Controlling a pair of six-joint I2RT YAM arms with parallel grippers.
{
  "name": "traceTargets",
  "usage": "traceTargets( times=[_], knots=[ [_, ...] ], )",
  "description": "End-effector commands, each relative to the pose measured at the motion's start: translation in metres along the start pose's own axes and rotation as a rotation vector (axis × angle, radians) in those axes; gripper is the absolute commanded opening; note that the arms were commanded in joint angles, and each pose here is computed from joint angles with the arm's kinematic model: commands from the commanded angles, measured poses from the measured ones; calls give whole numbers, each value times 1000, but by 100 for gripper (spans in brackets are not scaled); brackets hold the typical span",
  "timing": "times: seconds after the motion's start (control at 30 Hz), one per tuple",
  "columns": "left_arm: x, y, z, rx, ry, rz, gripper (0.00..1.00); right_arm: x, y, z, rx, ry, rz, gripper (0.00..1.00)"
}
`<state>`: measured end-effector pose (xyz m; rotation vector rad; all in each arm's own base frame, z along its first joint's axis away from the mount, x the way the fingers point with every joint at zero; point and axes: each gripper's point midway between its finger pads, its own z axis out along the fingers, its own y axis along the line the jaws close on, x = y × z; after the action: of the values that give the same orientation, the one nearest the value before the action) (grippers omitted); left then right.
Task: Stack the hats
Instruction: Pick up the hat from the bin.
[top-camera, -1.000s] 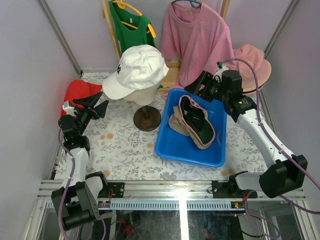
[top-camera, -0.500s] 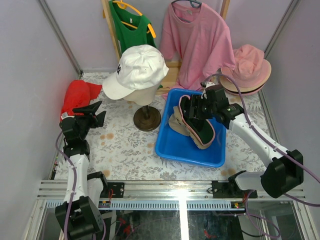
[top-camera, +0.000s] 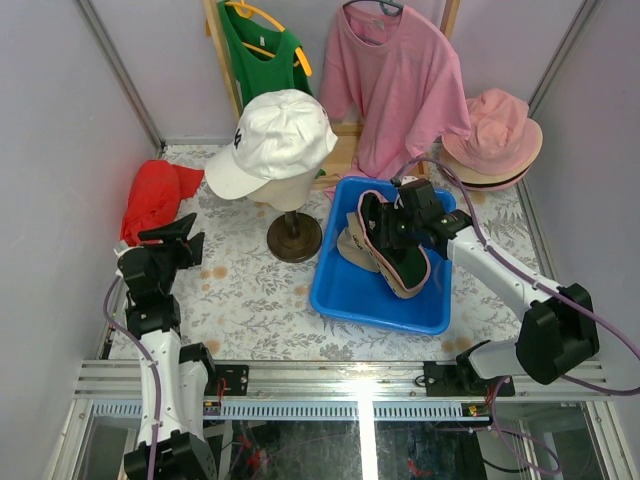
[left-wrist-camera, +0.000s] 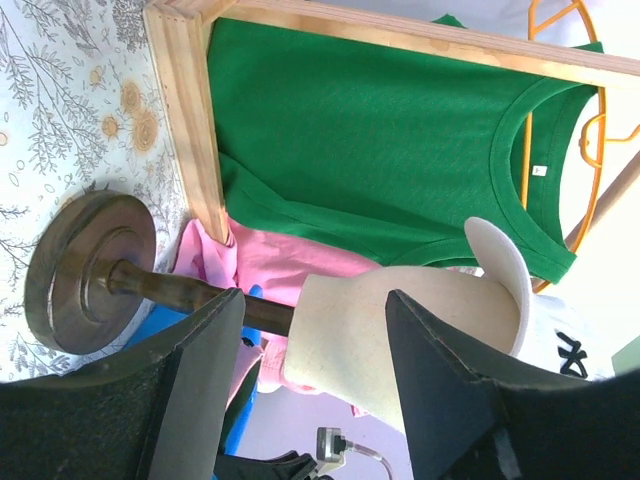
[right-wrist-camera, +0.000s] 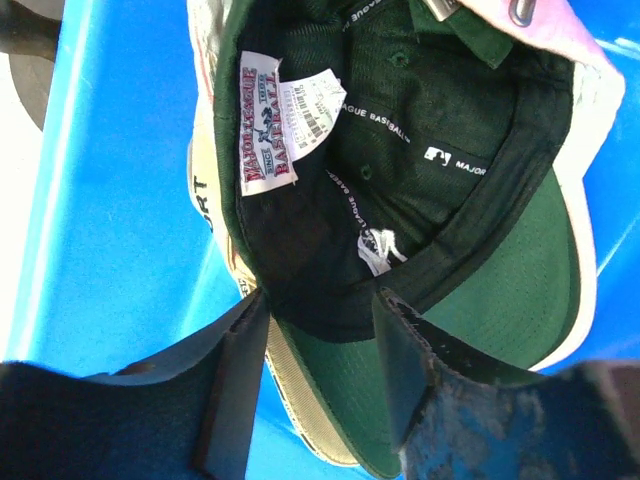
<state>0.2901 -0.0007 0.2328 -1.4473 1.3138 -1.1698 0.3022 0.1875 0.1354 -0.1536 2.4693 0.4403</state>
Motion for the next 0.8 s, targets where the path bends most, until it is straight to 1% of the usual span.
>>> traceTargets(
  times=[0.0, 0.1, 0.3, 0.37, 0.43, 0.53, 0.63, 0.77],
  knots=[
    [-3, 9, -2, -44, -24, 33, 58, 4, -1, 8, 7, 16, -23, 46],
    [-4, 2, -5, -40, -37, 58, 58, 7, 1, 13, -3, 40, -15, 32],
    [-5, -20, -6, -28, -47, 133, 57, 5, 6, 15, -17, 67, -14, 14],
    [-7, -31, -8, -25, -63, 165, 57, 0, 10, 11, -28, 58, -8, 1],
    [-10, -44, -13, -27, -92, 205, 57, -11, 15, -1, -45, 21, 3, 0],
    [-16, -69, -21, -14, -143, 259, 57, -37, 25, -27, -77, -67, 29, 0],
    [-19, -100, -31, 29, -193, 296, 56, -67, 35, -59, -114, -169, 63, 0],
    [-20, -136, -44, 85, -236, 340, 56, -92, 41, -91, -148, -252, 93, 0]
  ],
)
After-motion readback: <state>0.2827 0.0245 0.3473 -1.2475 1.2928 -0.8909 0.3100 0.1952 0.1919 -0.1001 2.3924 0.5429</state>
